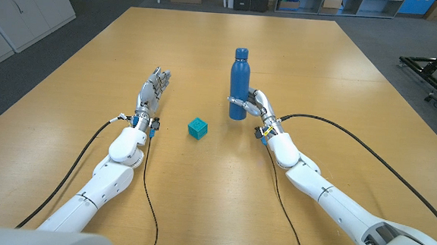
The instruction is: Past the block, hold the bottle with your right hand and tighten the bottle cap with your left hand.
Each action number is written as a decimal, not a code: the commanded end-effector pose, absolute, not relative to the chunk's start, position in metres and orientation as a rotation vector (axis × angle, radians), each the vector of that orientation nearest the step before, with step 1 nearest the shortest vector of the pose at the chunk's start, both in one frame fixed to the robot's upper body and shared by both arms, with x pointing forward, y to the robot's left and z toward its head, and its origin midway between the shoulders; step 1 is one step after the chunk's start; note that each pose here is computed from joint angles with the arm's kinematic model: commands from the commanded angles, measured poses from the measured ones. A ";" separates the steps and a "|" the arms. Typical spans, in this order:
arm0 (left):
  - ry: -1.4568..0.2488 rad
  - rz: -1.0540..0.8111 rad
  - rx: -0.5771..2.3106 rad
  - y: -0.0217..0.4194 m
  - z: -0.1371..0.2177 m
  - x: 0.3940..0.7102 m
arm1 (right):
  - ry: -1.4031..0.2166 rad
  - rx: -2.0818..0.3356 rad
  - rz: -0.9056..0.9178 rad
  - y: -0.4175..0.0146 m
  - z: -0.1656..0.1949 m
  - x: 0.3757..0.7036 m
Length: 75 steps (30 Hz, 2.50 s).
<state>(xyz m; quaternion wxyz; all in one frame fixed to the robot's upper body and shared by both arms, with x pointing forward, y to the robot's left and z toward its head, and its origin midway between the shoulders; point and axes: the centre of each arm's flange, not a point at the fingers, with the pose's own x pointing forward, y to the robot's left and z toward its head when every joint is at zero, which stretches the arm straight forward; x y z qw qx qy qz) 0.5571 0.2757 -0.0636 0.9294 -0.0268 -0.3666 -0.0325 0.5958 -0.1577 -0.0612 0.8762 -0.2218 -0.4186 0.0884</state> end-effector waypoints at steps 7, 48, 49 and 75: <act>-0.747 -0.014 0.088 0.254 -0.045 0.543 | -0.913 -0.556 0.241 -0.140 -0.058 0.553; -0.850 -0.134 0.386 0.256 -0.029 0.533 | -0.740 -0.725 0.281 -0.142 -0.041 0.582; -0.849 -0.134 0.391 0.257 -0.029 0.534 | -0.745 -0.724 0.282 -0.142 -0.040 0.581; -0.873 -0.135 0.442 0.235 -0.014 0.543 | -0.778 -0.795 0.370 -0.124 -0.037 0.564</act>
